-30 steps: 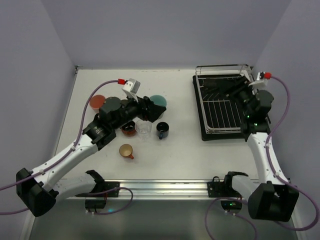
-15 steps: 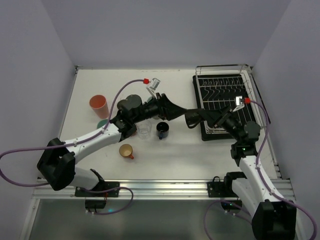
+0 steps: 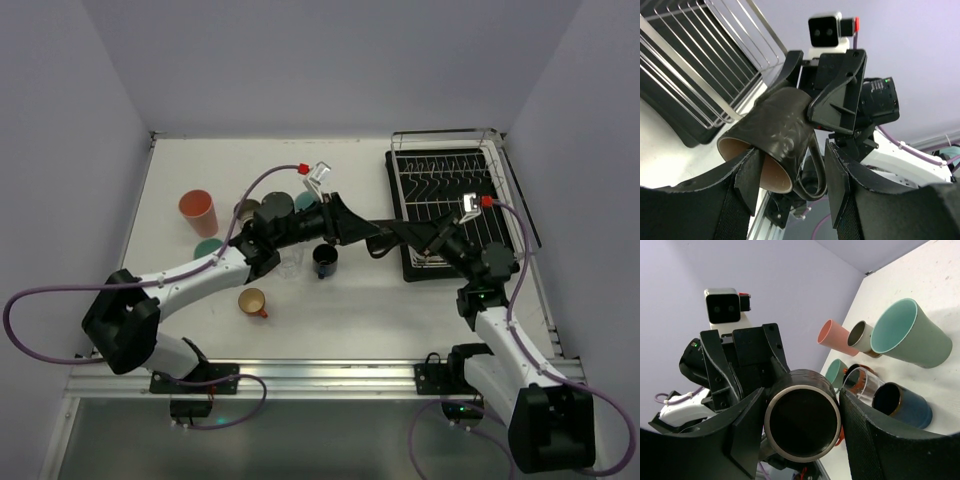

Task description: Unload the cups from the dish rack

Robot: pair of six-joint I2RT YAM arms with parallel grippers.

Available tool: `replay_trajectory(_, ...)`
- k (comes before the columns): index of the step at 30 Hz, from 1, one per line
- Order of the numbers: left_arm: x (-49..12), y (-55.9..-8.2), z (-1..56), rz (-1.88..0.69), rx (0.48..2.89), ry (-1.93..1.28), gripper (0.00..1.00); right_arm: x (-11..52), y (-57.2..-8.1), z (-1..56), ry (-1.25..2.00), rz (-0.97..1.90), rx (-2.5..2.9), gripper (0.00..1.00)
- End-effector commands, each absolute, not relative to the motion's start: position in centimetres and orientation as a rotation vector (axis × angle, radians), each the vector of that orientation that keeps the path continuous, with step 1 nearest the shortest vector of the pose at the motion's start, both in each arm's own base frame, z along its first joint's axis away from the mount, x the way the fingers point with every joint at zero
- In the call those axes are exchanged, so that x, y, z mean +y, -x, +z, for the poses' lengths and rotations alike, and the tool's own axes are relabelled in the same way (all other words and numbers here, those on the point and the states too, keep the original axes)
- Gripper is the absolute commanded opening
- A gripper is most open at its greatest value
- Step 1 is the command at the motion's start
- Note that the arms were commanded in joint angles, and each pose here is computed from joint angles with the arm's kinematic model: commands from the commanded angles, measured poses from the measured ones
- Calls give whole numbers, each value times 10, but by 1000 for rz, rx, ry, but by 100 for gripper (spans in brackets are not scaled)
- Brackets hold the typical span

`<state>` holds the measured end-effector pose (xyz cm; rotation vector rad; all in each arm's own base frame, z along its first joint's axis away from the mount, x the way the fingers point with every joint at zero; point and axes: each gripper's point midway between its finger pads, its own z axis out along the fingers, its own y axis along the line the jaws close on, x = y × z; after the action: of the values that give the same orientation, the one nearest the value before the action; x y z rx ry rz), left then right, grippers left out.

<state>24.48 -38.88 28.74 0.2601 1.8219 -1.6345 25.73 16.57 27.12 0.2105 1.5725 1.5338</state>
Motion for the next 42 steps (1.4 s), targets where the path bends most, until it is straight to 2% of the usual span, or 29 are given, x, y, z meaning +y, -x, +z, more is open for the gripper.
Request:
replay_trajectory(1,-395,-232,298,-1680,1815,-312,56,166,-253,299,-145,1540,1461,24)
replay_trajectory(6,-384,-244,294,-1534,1843,-266,65,161,-259,295,-161,1464,1481,24)
replay_trajectory(10,-391,-236,303,-1607,1798,-323,64,166,-259,288,-161,1510,1504,24)
replay_trajectory(15,-397,-232,316,-1700,1706,-352,58,180,-257,275,-147,1555,1539,24)
replay_trajectory(17,-400,-230,319,-1729,1682,-373,51,181,-256,274,-152,1562,1536,24)
replay_trajectory(20,-400,-231,318,-1734,1685,-368,28,182,-257,267,-165,1561,1549,24)
replay_trajectory(21,-400,-230,318,-1733,1685,-366,15,182,-257,266,-166,1560,1551,24)
replay_trajectory(22,-399,-229,317,-1729,1688,-366,9,182,-257,267,-163,1560,1551,24)
replay_trajectory(24,-390,-233,320,-1665,1687,-339,0,182,-256,267,-159,1563,1553,39)
replay_trajectory(25,-387,-236,324,-1629,1682,-337,0,182,-256,267,-151,1553,1553,51)
replay_trajectory(26,-382,-242,310,-1521,1749,-342,0,182,-256,262,-159,1546,1582,73)
replay_trajectory(28,-371,-244,324,-1407,1760,-371,0,183,-251,266,-102,1511,1592,90)
replay_trajectory(29,-359,-246,298,-1258,1873,-401,0,182,-250,259,-121,1491,1644,99)
replay_trajectory(31,-339,-241,300,-1125,1931,-418,0,176,-251,254,-99,1385,1662,99)
replay_trajectory(32,-320,-235,273,-989,2055,-447,0,171,-246,246,-124,1335,1711,99)
replay_trajectory(34,-298,-224,264,-871,2141,-474,0,160,-248,247,-111,1205,1713,99)
replay_trajectory(35,-277,-212,242,-748,2248,-491,0,156,-242,245,-119,1167,1733,99)
replay_trajectory(40,-222,-178,195,-497,2428,-451,0,146,-232,235,-105,1067,1769,99)
replay_trajectory(42,-217,-175,179,-487,2457,-410,0,145,-228,229,-117,1068,1785,99)
